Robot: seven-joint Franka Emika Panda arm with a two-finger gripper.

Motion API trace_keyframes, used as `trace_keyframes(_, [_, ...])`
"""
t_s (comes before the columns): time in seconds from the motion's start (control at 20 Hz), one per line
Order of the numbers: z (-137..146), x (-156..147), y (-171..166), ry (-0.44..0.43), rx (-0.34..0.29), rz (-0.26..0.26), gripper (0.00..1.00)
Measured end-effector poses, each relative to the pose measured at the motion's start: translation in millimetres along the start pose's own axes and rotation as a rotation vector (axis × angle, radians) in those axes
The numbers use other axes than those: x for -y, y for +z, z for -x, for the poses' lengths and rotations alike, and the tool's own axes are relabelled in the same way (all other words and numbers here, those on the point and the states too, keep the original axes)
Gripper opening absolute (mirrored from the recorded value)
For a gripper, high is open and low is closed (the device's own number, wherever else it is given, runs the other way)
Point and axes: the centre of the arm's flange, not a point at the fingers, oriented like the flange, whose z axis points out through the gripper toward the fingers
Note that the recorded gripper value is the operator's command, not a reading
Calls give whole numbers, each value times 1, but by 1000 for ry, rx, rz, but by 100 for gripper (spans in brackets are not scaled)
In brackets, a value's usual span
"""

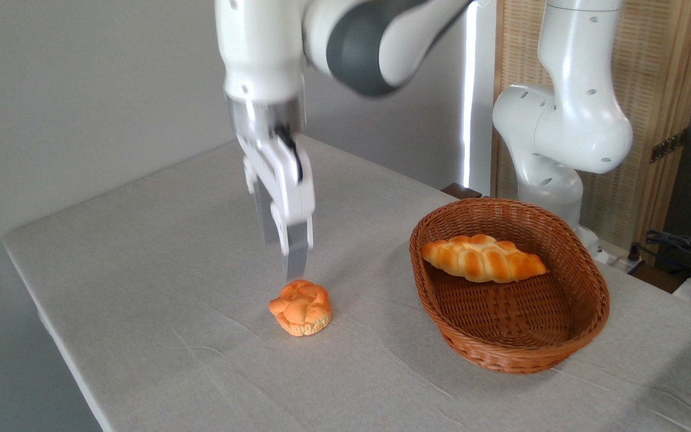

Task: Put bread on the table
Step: 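Open the gripper and raise it away from the bun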

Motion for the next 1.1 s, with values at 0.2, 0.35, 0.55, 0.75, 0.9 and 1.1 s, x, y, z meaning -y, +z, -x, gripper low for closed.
trace_keyframes(0.2, [-5,3,-88,-180,0,-13,100])
trace_keyframes(0.35, [-9,9,-108,-234,37,19,100])
trace_keyframes(0.55, [-18,29,-108,-232,73,58,100])
trace_keyframes(0.75, [-22,33,-106,-220,92,45,100])
trace_keyframes(0.9, [-17,37,-111,-233,87,32,100])
trace_keyframes(1.1, [-10,45,-114,-250,71,12,100])
